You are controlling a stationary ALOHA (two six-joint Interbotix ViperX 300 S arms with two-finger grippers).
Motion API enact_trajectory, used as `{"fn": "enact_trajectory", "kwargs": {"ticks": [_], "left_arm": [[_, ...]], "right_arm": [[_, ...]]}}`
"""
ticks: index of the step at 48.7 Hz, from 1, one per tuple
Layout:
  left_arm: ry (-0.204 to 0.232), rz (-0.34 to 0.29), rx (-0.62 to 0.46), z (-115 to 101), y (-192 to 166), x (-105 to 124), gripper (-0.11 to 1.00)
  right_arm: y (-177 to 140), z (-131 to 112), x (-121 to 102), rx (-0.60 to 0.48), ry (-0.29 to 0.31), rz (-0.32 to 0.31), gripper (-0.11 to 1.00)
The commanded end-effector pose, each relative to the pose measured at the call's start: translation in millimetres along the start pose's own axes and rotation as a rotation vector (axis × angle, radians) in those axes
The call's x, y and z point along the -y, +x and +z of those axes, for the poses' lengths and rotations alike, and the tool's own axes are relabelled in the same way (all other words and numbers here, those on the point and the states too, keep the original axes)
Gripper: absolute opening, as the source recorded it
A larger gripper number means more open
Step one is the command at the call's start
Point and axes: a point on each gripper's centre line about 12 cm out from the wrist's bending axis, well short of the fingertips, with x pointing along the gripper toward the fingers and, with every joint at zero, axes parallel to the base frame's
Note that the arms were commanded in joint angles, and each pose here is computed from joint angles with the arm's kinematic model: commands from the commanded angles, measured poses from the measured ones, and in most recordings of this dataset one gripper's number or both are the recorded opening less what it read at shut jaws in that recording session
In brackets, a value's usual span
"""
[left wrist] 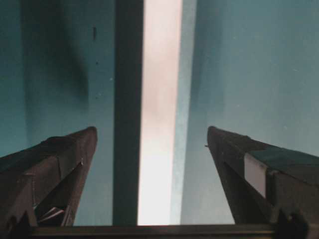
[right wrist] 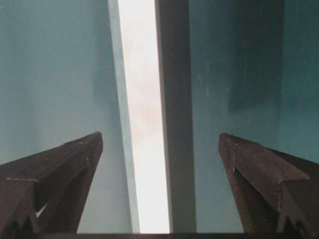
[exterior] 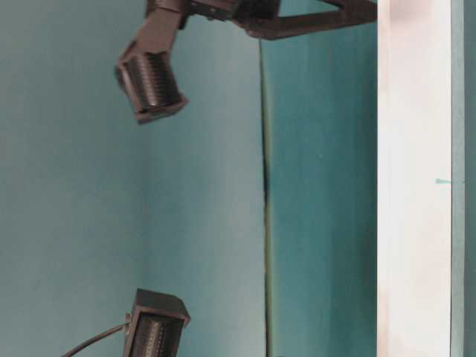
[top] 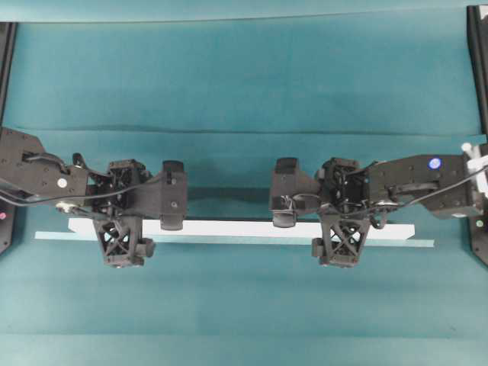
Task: Lift a wooden board with both hands.
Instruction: 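Lower both grippers over the board and close them on it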
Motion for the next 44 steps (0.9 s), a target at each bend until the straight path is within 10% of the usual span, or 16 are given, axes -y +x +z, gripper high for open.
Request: {"fn": "enact_trajectory", "kwargs": {"ticks": [1,44], "left_arm": [[-0.004,0.001,0.023,4.4,0.0,-1.2,0.98],[-0.017,0.004,0.028,4.5,9.0,-4.9,0.97]], "right_arm": [[7.9,-0.1,-0.2,-0.003,0.004,0.000,0.95],[12.2,-2.2,2.2,-0.010,0.013,-0.003,0.93]]}}
